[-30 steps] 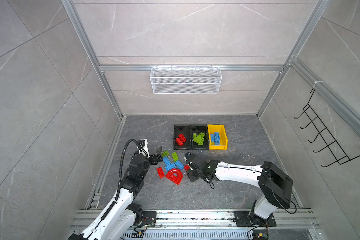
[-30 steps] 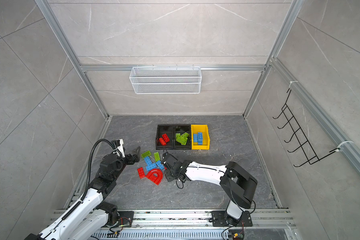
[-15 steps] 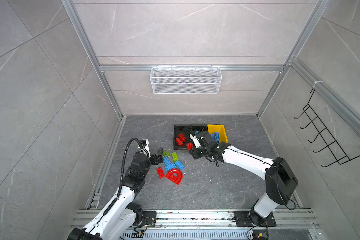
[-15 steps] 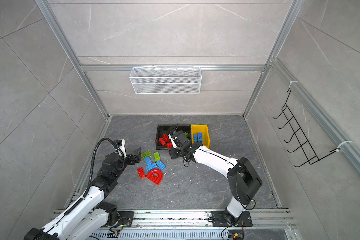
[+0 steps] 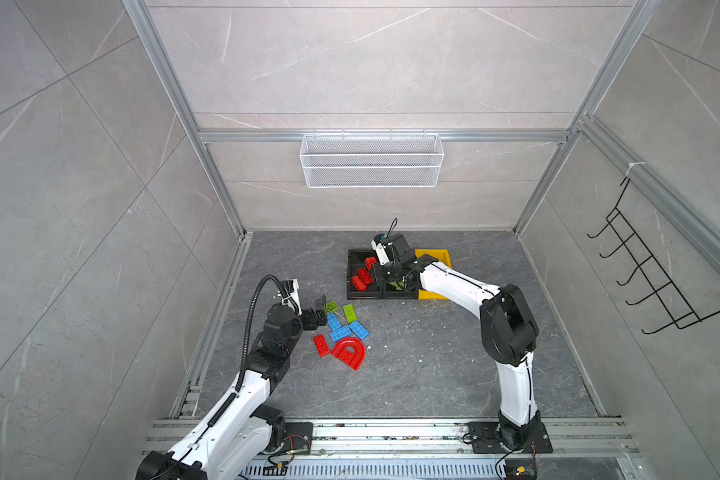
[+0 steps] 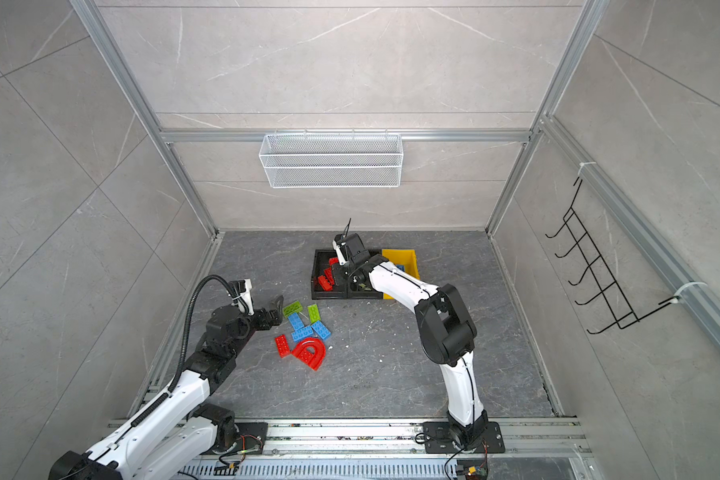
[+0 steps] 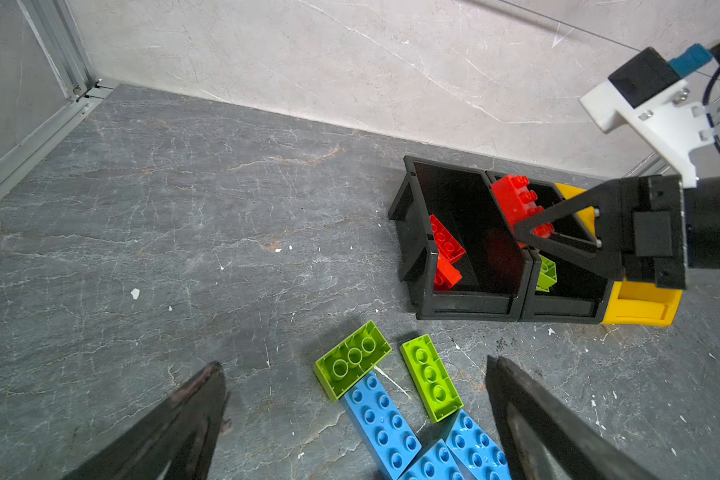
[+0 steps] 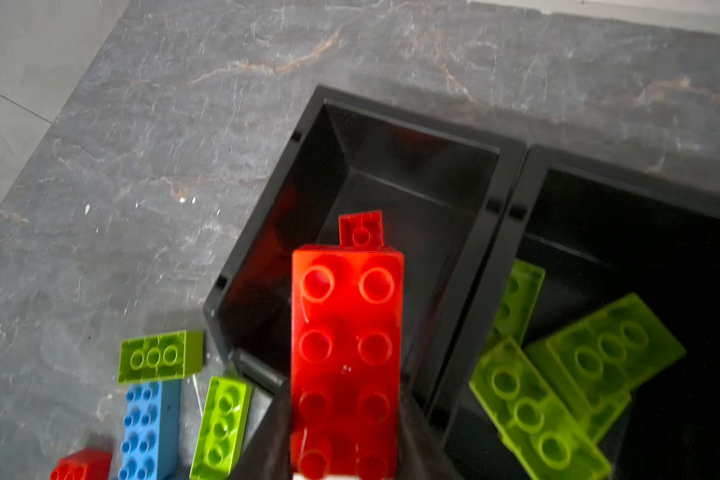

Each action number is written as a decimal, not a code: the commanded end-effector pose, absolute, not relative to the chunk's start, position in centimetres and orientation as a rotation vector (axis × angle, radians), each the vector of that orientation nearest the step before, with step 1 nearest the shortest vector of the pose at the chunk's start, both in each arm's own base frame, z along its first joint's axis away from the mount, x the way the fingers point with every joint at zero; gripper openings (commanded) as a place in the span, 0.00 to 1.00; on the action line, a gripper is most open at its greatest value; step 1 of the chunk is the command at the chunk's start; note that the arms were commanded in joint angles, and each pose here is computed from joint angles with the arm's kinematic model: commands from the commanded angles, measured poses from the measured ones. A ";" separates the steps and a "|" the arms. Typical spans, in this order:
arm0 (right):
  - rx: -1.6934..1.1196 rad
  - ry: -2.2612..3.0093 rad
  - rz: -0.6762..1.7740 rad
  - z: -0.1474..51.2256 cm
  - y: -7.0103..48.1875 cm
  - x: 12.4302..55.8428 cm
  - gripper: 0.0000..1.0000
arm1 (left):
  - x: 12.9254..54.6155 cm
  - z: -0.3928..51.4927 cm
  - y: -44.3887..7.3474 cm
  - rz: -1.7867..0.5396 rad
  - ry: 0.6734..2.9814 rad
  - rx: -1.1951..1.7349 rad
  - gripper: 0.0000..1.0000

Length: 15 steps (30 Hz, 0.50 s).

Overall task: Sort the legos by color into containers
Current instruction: 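Carry the red brick with the right gripper into the red-brick black bin and release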

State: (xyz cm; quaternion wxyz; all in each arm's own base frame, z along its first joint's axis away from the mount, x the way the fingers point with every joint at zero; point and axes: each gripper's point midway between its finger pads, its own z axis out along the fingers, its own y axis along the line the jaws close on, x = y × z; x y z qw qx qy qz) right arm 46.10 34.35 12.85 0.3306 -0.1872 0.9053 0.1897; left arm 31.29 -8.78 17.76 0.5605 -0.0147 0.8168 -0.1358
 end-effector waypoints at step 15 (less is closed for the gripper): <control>-0.573 2.320 0.536 17.0 34.6 44.8 0.61 | 31.2 20.0 -8.1 -0.306 1.848 -0.057 1.00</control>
